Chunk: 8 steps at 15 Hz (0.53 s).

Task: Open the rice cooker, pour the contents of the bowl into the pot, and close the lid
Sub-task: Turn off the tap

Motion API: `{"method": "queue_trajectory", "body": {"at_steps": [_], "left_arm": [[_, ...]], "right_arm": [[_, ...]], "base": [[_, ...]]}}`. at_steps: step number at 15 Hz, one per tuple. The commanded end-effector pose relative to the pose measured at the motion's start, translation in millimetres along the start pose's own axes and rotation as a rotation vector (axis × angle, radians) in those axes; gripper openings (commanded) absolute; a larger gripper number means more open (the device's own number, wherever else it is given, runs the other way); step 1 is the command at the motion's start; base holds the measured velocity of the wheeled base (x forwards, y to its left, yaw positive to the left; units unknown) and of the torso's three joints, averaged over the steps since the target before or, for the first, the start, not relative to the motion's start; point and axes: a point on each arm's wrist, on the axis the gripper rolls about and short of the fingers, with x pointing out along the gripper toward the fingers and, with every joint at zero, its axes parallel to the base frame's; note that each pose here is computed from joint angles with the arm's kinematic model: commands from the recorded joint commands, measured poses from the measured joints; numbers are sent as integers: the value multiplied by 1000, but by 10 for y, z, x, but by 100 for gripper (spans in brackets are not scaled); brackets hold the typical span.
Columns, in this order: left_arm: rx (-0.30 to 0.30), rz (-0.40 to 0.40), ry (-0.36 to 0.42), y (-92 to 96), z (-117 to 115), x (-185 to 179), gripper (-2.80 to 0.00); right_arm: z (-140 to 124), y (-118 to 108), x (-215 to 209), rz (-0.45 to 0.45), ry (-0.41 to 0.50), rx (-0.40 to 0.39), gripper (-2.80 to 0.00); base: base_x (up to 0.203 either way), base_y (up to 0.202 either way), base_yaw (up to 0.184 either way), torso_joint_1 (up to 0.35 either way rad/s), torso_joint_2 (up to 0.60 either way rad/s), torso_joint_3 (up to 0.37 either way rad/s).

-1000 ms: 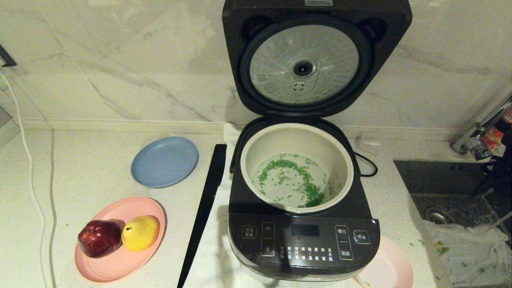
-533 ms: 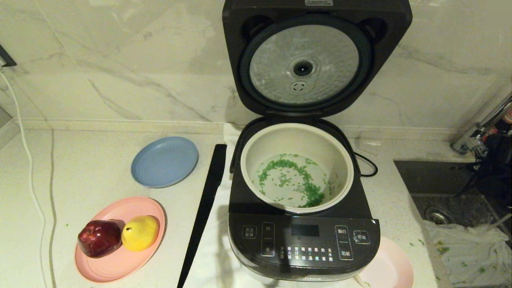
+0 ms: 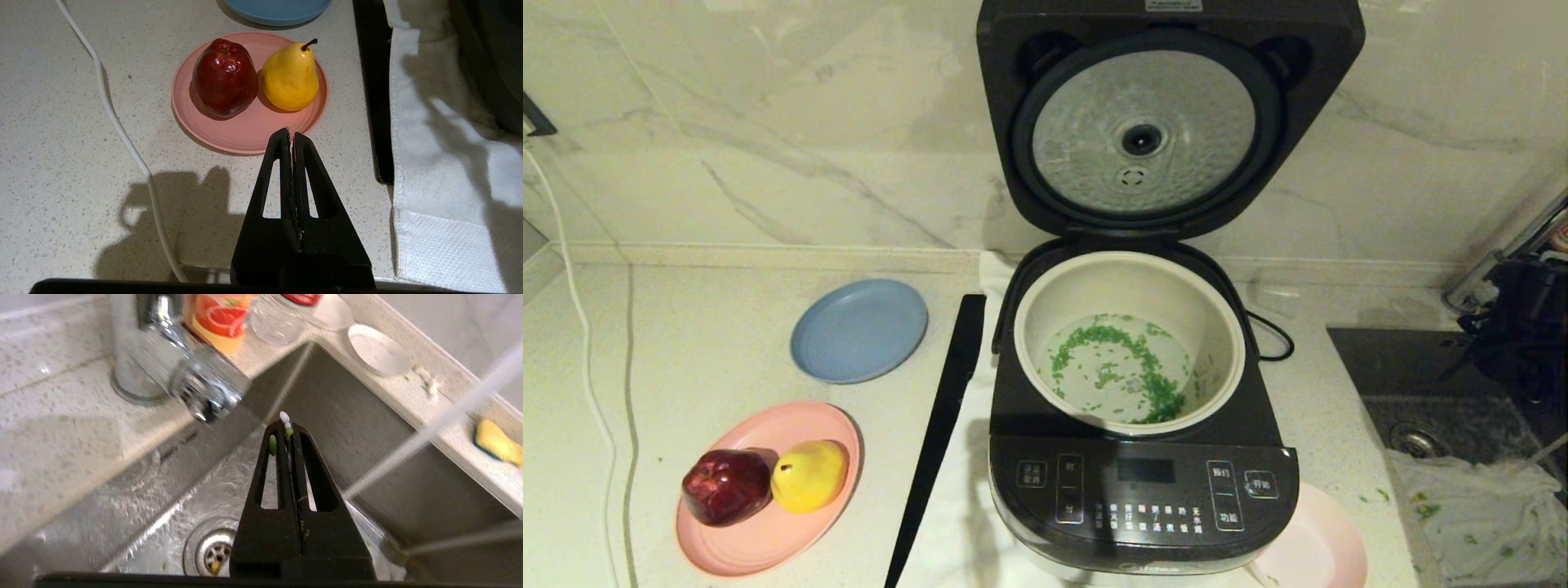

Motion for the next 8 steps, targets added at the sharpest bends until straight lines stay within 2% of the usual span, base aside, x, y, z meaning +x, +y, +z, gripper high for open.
{"method": "queue_trajectory", "body": {"at_steps": [1, 8], "left_arm": [[0, 0, 0, 0, -1, -1, -280], [0, 0, 0, 0, -1, -1, -280]], "right_arm": [[-45, 93, 91, -9, -11, 0, -280], [-120, 299, 236, -7, -33, -2, -280]], "base": [[0, 0, 0, 0, 0, 0], [0, 0, 0, 0, 0, 0]]}}
